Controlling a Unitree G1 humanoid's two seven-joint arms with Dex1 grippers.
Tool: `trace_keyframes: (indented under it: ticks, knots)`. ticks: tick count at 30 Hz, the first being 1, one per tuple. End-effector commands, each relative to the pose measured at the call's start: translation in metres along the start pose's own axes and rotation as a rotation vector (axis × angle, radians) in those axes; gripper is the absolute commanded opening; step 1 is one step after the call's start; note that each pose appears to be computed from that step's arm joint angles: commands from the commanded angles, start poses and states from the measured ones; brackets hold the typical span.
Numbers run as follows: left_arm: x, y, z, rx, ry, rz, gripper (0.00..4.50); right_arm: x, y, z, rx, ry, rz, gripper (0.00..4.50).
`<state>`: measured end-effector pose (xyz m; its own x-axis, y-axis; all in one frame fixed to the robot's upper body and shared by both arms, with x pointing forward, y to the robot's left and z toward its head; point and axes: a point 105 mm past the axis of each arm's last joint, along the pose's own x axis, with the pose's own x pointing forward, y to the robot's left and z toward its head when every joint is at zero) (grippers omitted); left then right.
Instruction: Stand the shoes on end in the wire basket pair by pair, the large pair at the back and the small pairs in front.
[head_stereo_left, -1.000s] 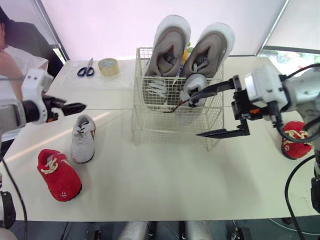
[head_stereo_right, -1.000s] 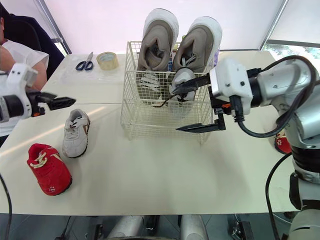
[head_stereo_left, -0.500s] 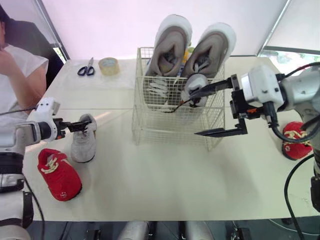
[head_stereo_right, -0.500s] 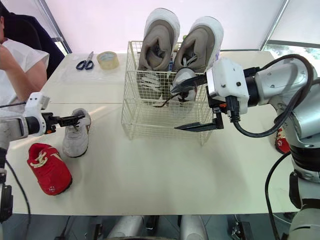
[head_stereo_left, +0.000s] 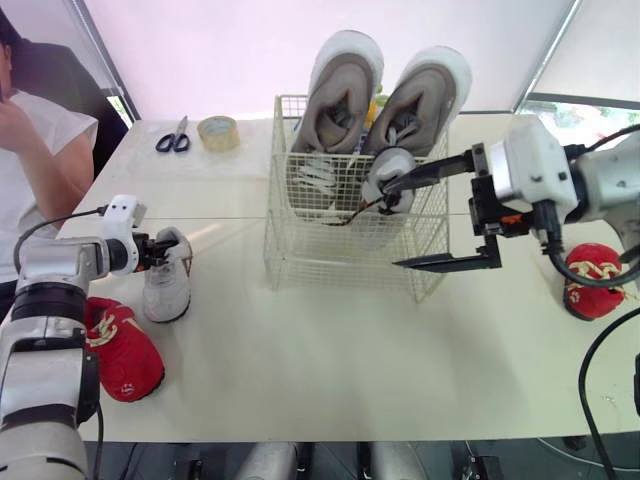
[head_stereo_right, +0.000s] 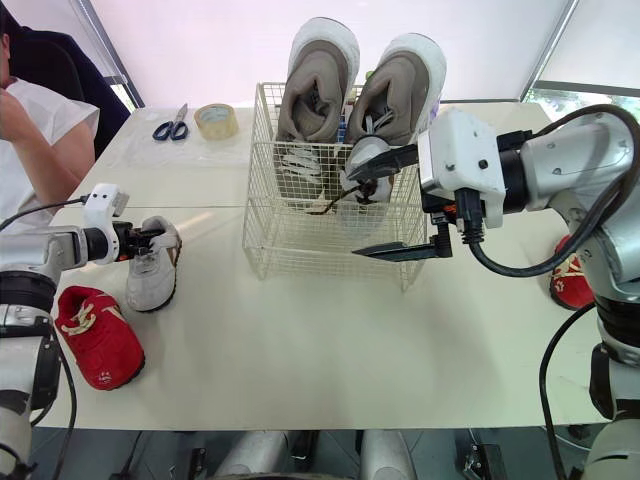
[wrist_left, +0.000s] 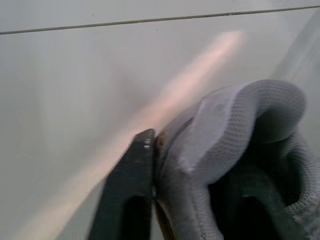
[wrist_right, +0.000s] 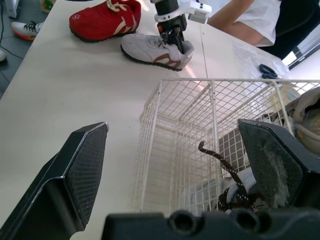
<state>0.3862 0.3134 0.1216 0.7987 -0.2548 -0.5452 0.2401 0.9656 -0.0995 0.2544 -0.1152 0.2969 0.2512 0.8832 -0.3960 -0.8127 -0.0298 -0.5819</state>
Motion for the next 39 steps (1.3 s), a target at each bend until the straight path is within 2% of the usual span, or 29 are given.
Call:
trace_keyframes:
  ticks: [1, 5, 9, 14, 18, 22, 26, 29, 32, 39]
  knots:
    - [-0.007, 0.002, 0.013, -0.021, -0.047, -0.007, 0.04, -0.008, -0.002, 0.007, -0.043, 0.008, -0.038, 4.50]
    - [-0.030, -0.021, 0.073, -0.066, -0.308, -0.143, 0.04, -0.006, -0.003, 0.006, -0.044, 0.006, -0.043, 4.50]
    - [-0.061, -0.057, 0.127, -0.001, -0.578, -0.276, 0.04, -0.005, -0.005, 0.006, -0.047, 0.002, -0.047, 4.50]
    - [-0.099, -0.117, 0.169, 0.100, -0.846, -0.456, 0.04, -0.006, -0.009, 0.005, -0.053, 0.006, -0.058, 4.50]
    - [-0.124, -0.152, 0.190, 0.110, -0.980, -0.555, 0.04, -0.006, -0.011, 0.006, -0.058, 0.007, -0.065, 4.50]
    - [-0.123, -0.178, 0.210, 0.178, -1.106, -0.463, 0.04, -0.006, -0.012, 0.006, -0.060, 0.009, -0.074, 4.50]
    - [-0.115, -0.200, 0.218, 0.260, -1.216, -0.362, 0.04, -0.007, -0.011, 0.007, -0.059, 0.011, -0.083, 4.50]
    - [-0.106, -0.230, 0.213, 0.326, -1.303, -0.326, 0.04, -0.009, -0.010, 0.008, -0.057, 0.018, -0.098, 4.50]
    - [-0.104, -0.242, 0.208, 0.379, -1.387, -0.281, 0.04, -0.011, -0.009, 0.008, -0.051, 0.024, -0.105, 4.50]
    - [-0.088, -0.272, 0.177, 0.592, -1.492, -0.207, 0.04, -0.013, -0.006, 0.009, -0.043, 0.041, -0.125, 4.50]
